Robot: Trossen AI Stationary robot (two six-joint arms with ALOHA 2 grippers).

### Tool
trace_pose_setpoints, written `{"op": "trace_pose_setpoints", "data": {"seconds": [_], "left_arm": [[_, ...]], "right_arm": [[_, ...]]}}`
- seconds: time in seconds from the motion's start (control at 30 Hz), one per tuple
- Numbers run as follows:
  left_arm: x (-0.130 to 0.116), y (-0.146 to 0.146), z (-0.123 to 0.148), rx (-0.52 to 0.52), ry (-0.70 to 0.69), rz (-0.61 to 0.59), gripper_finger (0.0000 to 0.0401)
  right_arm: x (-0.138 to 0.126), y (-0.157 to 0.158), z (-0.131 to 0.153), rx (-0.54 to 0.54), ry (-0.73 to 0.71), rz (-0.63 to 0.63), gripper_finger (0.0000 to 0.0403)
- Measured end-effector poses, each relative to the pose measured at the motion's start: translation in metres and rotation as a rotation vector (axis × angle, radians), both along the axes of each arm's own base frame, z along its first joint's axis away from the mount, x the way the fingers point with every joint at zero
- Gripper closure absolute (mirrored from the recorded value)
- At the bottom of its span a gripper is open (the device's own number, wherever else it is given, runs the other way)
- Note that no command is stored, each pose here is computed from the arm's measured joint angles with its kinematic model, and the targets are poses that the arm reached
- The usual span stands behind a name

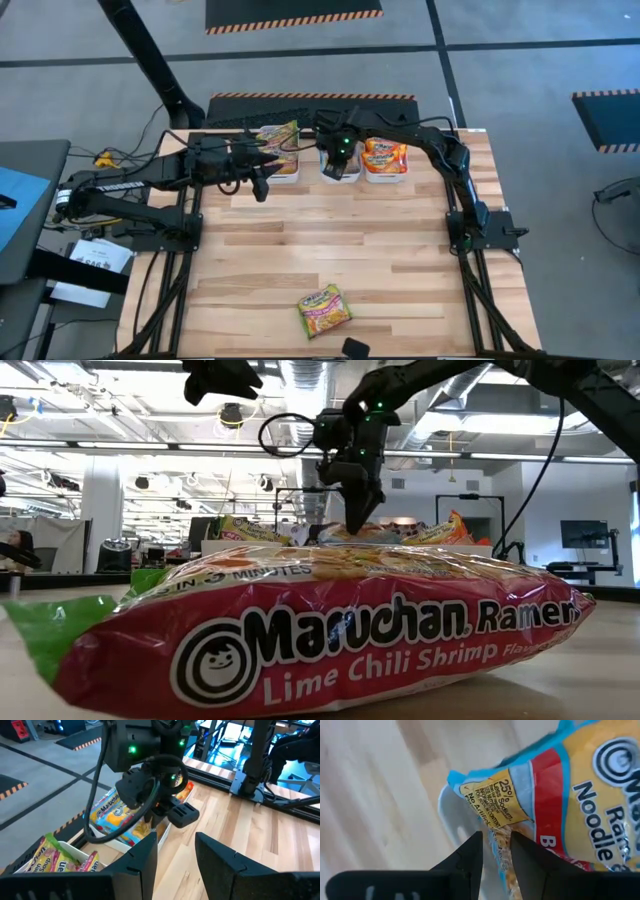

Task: Sort Maruchan noodles
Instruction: Put the blue noodle pack into the middle white bin

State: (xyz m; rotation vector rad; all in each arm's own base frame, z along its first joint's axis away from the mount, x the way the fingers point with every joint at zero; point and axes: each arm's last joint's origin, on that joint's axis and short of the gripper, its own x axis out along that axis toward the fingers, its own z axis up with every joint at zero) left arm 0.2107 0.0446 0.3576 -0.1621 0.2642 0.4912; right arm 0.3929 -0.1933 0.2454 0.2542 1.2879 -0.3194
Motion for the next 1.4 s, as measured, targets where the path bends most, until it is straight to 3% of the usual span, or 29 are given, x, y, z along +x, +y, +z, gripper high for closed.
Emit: {"op": "trace_pose_setpoints", "data": {"seconds": [0.7, 0.9, 1.4], "left_arm": [[0.0, 0.0, 0.0, 0.007, 0.008, 0.002, 0.0284], [0.0, 0.0, -0.001, 0.007, 0.01, 0.002, 0.0284], [-0.001, 0.0, -0.002, 0.009, 0.028, 0.018, 0.0284]], "right_arm": [[0.0, 0.023, 0.006, 0.065, 0.036, 0.001, 0.0287], [-0.001, 0.014, -0.012, 0.113, 0.094, -0.033, 0.0287], [0.005, -0.003, -0.041, 0.214, 0.076, -0.083, 0.0287]]}}
